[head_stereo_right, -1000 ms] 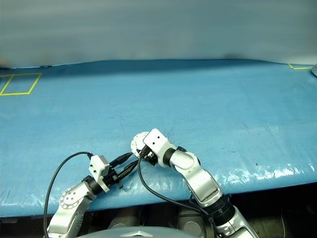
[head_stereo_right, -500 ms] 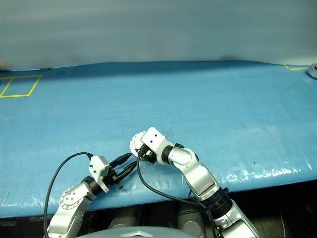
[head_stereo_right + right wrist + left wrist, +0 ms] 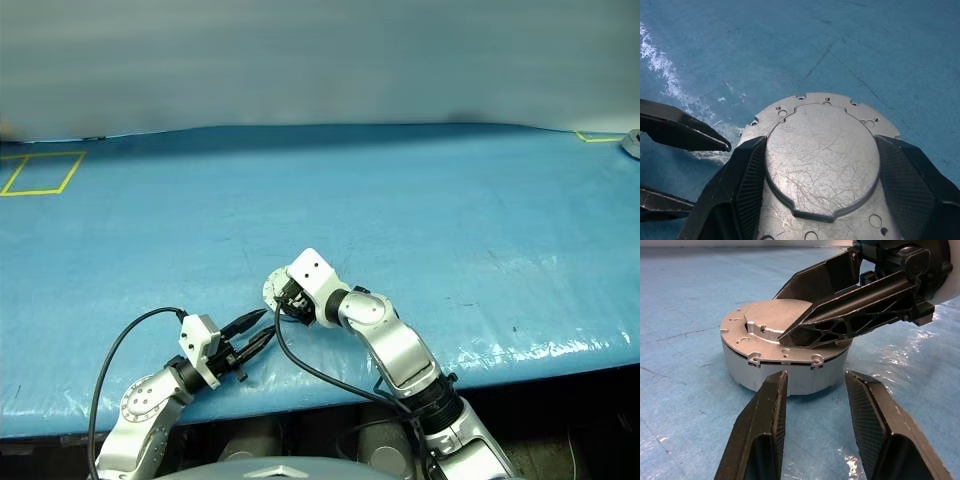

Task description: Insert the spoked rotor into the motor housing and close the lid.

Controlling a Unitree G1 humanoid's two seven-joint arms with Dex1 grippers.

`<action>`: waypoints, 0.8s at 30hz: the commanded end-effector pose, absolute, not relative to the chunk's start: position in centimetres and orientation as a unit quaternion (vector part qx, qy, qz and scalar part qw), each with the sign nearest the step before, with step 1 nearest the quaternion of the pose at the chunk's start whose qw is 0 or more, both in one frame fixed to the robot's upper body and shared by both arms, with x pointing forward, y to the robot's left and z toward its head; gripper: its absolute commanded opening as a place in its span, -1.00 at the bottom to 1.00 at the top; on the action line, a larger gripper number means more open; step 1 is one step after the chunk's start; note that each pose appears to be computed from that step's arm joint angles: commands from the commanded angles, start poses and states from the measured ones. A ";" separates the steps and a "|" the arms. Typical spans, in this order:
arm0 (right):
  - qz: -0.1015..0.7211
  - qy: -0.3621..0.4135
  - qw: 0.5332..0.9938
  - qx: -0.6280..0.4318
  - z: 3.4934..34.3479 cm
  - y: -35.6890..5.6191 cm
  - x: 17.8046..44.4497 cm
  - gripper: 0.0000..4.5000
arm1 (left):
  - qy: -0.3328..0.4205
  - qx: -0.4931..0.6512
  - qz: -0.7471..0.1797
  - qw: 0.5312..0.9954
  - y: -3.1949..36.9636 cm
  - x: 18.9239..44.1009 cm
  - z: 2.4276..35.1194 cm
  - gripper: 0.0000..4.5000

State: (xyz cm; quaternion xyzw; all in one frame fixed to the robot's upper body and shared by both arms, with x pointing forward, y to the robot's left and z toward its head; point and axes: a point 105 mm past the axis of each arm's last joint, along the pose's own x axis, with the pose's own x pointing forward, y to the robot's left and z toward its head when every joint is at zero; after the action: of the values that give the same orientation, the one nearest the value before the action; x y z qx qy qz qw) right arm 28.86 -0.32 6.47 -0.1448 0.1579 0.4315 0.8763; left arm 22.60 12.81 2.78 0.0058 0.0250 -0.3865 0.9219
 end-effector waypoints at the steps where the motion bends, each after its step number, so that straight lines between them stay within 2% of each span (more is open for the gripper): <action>1: 0.391 0.225 0.872 -0.190 3.0 -2.6 28.9 0.35 | 0.012 0.014 -0.385 0.923 13.1 22.8 3.3 -0.16; 5: 0.392 0.226 0.881 -0.135 3.8 -2.0 28.9 0.35 | 0.013 0.014 -0.385 0.923 13.2 22.9 3.2 -0.16; 10: 0.387 0.224 0.880 -0.159 3.7 -2.2 29.2 0.35 | -0.005 -0.004 -0.348 0.938 13.8 23.7 4.0 -0.16; 13: 0.387 0.226 0.880 -0.158 3.5 -2.3 29.0 0.35 | -0.009 -0.057 -0.261 0.964 15.9 26.0 5.8 -0.16; 16: 0.388 0.228 0.879 -0.159 3.4 -2.3 28.9 0.35 | -0.018 -0.117 -0.216 0.969 17.3 27.9 8.1 -0.16; 18: 0.388 0.229 0.878 -0.160 3.3 -2.3 28.9 0.35 | 0.008 -0.194 -0.224 0.955 17.2 28.5 9.3 -0.16; 21: 0.387 0.230 0.878 -0.161 3.2 -2.3 28.9 0.35 | 0.042 -0.192 -0.247 0.949 16.3 28.6 10.2 -0.16; 24: 0.384 0.230 0.880 -0.162 3.2 -2.3 29.0 0.35 | 0.081 -0.179 -0.306 0.931 14.2 28.2 10.4 -0.42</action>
State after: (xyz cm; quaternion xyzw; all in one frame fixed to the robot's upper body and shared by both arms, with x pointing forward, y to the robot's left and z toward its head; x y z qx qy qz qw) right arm 28.78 -0.18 6.51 -0.1407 0.1616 0.4244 0.8797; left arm 28.74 15.68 9.51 -0.1842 0.0748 -0.2656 0.9434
